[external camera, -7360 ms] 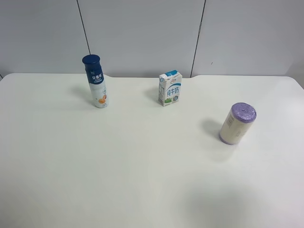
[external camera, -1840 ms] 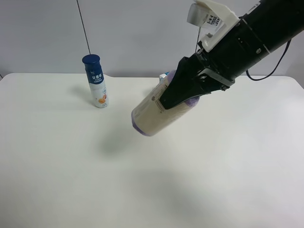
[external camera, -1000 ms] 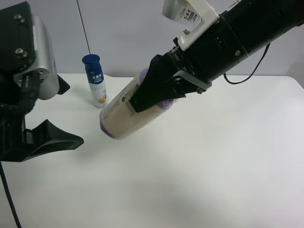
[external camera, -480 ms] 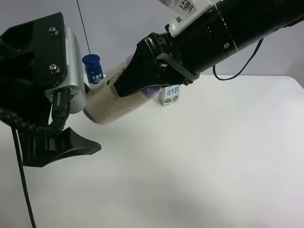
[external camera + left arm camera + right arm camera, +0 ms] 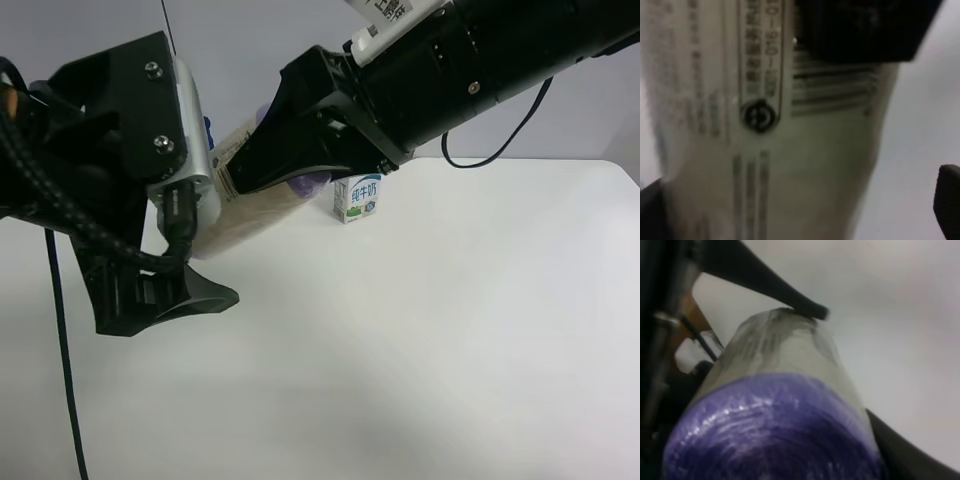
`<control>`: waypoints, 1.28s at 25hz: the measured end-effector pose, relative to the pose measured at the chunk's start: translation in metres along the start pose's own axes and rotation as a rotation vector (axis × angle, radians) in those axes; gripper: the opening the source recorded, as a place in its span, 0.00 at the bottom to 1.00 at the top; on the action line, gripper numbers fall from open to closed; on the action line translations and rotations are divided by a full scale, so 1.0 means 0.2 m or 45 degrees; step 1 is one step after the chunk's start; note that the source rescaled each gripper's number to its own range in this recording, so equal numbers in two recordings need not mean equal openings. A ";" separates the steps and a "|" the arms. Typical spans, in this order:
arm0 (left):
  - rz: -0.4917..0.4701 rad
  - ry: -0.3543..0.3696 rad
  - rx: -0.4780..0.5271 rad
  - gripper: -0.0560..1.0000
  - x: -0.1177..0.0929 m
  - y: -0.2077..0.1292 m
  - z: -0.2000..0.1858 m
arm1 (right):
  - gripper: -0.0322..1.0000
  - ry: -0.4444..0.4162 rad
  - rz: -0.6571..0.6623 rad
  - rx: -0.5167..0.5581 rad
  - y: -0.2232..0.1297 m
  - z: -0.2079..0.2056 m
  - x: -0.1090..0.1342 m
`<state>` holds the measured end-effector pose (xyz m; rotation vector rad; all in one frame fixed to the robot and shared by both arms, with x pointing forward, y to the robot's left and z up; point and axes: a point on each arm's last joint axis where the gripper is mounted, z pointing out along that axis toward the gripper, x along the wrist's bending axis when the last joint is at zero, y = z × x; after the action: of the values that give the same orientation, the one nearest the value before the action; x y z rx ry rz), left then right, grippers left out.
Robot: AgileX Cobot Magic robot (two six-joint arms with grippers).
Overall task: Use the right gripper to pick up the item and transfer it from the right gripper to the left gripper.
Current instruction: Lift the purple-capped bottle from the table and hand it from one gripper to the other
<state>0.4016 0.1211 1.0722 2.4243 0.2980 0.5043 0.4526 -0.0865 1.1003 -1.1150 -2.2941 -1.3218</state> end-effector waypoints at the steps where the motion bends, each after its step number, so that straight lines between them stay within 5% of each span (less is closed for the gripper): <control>1: -0.002 0.001 -0.001 1.00 0.00 0.00 0.01 | 0.03 0.005 0.006 -0.003 0.00 0.00 0.00; 9: -0.006 0.053 -0.081 0.94 0.02 0.03 0.03 | 0.03 0.014 0.015 -0.010 0.00 0.00 0.00; 14: -0.006 0.056 -0.085 0.48 0.02 0.03 0.03 | 0.03 0.005 -0.002 -0.003 0.00 0.00 0.00; 17: -0.006 0.056 -0.085 0.36 0.02 0.03 0.03 | 0.03 -0.019 -0.035 0.017 -0.01 0.00 -0.01; 32: -0.008 0.054 -0.086 0.34 0.02 0.03 0.03 | 0.03 -0.007 -0.038 0.041 -0.01 0.00 0.00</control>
<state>0.4092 0.1140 1.0733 2.3490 0.3023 0.5551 0.4508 -0.0876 1.0982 -1.0789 -2.3365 -1.2892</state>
